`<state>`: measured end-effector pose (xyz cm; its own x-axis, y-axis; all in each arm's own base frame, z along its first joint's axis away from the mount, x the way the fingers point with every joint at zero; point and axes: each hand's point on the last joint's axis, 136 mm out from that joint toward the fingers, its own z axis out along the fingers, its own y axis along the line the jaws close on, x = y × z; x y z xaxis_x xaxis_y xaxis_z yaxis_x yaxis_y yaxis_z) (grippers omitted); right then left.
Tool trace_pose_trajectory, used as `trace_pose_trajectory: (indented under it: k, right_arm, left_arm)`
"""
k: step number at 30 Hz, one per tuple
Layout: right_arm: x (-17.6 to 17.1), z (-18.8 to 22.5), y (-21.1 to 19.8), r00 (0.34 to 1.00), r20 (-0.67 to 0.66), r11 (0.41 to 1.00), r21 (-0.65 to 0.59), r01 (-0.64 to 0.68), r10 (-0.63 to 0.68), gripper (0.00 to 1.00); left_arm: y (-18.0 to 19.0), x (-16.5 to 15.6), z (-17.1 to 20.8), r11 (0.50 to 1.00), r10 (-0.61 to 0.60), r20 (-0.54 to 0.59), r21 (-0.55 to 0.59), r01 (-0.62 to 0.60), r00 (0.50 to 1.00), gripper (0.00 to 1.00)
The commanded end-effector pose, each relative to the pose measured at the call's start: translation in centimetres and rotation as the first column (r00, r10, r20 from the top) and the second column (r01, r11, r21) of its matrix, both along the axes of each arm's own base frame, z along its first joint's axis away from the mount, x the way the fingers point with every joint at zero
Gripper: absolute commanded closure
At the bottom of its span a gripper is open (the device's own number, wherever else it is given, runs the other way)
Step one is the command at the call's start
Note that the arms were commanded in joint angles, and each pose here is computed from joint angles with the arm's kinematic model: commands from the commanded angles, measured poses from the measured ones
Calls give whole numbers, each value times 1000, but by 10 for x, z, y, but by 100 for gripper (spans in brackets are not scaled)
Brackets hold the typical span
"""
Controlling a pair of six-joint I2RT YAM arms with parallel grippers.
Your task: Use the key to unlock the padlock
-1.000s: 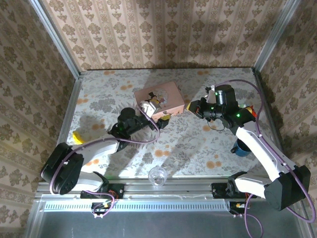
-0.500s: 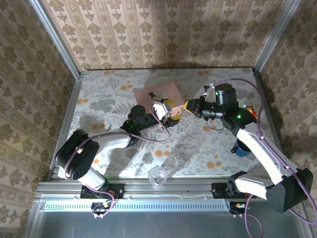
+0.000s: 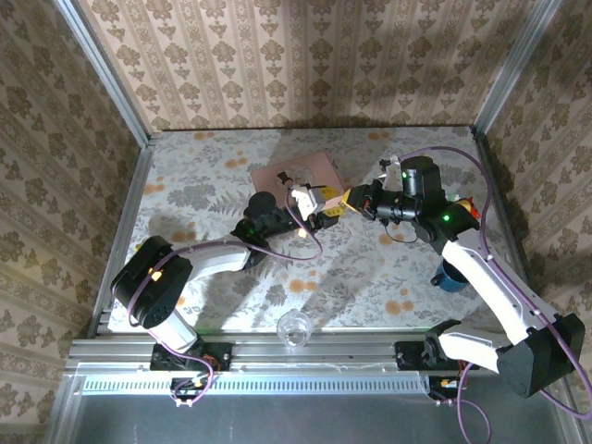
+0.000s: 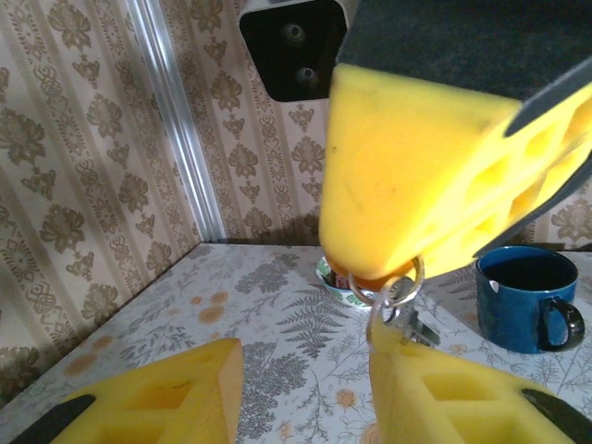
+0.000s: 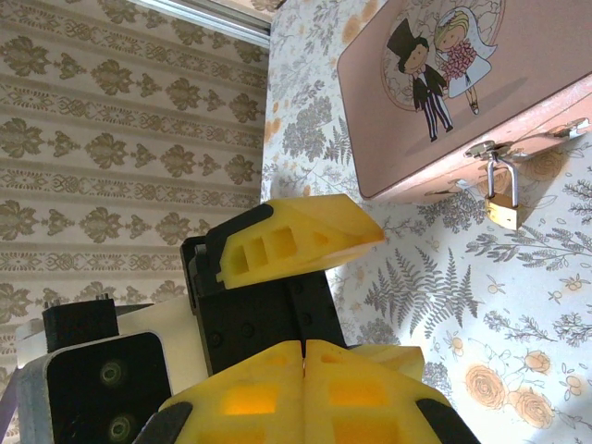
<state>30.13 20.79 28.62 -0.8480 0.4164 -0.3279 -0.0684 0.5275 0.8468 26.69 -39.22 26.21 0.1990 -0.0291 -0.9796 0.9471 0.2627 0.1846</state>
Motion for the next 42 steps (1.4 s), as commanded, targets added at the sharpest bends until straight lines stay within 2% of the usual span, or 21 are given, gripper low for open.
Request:
trace_pose_trajectory:
  k: [1, 8, 22, 27, 38, 42]
  right_arm:
    - [-2, 17, 4, 999, 38, 999, 28, -16, 15, 100]
    - [-2, 18, 3, 999, 39, 1000, 19, -14, 14, 100]
    - [-2, 14, 5, 1000, 28, 1000, 14, -10, 9, 100]
    - [-1, 12, 5, 1000, 24, 1000, 10, -8, 8, 100]
    - [3, 6, 7, 1000, 9, 1000, 1, -8, 8, 100]
    - [5, 4, 7, 1000, 7, 1000, 0, -8, 8, 100]
  left_arm:
    - [-5, -9, 7, 999, -48, 22, -3, 48, 999, 59]
    - [3, -16, -10, 998, -49, 2, 35, 49, 999, 61]
    - [0, -9, 1, 999, -45, -3, -16, 45, 999, 61]
    - [-1, -11, 3, 998, -58, 1, -18, 58, 998, 69]
    - [-1, -15, 6, 996, -82, 5, -19, 82, 997, 73]
    - [0, -15, 6, 997, -81, 6, -17, 82, 997, 78]
